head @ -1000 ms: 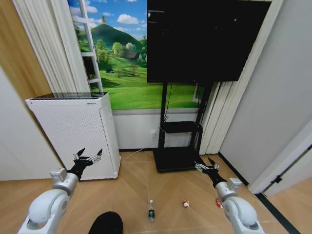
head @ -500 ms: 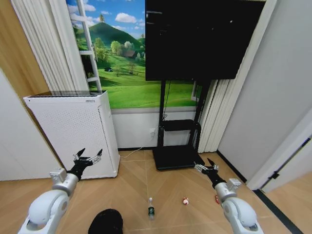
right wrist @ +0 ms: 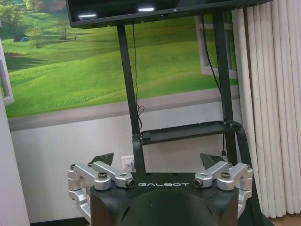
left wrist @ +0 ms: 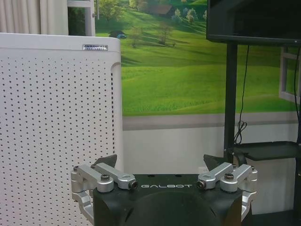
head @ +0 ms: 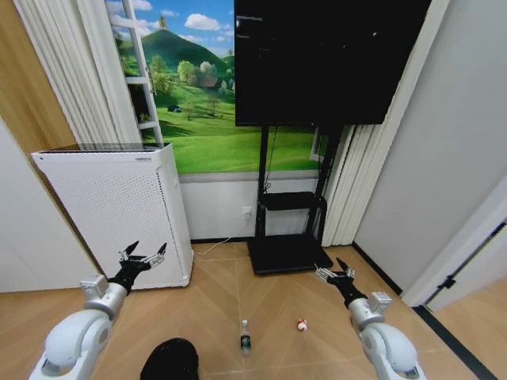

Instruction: Pick up the trash bin and place the garbage on the floor into it.

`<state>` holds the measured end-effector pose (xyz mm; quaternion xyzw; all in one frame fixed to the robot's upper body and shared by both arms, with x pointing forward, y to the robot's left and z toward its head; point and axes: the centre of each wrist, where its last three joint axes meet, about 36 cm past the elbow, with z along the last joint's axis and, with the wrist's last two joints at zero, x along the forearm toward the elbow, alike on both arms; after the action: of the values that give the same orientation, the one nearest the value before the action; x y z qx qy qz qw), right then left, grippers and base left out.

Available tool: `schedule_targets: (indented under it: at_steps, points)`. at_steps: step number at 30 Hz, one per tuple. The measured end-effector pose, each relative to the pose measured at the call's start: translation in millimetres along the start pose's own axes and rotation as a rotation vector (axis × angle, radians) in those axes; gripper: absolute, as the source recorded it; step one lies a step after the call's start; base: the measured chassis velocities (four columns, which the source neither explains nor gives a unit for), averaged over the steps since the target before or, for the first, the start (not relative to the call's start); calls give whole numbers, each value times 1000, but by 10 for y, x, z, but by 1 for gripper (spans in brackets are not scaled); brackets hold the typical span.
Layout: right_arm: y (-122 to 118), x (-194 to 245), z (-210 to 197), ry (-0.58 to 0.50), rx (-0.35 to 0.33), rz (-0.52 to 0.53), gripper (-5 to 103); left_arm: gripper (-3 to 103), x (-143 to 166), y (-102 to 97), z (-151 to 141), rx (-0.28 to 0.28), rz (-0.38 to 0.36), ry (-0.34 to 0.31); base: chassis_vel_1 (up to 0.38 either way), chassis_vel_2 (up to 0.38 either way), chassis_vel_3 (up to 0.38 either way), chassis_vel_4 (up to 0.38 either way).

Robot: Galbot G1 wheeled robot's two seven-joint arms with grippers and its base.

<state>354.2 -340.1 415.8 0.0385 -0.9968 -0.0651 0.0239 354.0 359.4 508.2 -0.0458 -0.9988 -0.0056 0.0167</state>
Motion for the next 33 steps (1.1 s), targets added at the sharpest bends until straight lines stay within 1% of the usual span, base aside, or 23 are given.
schedule_targets:
  at_steps: [11,33]
  points:
    - [-7,6,-27,-10,5,2,100,100,3,-21,28,14,3,3,0,0,0,0]
    - [-64,-52,13,-6,-2,3,100,100,-38,4,57,12,0,4,0,0,0,0]
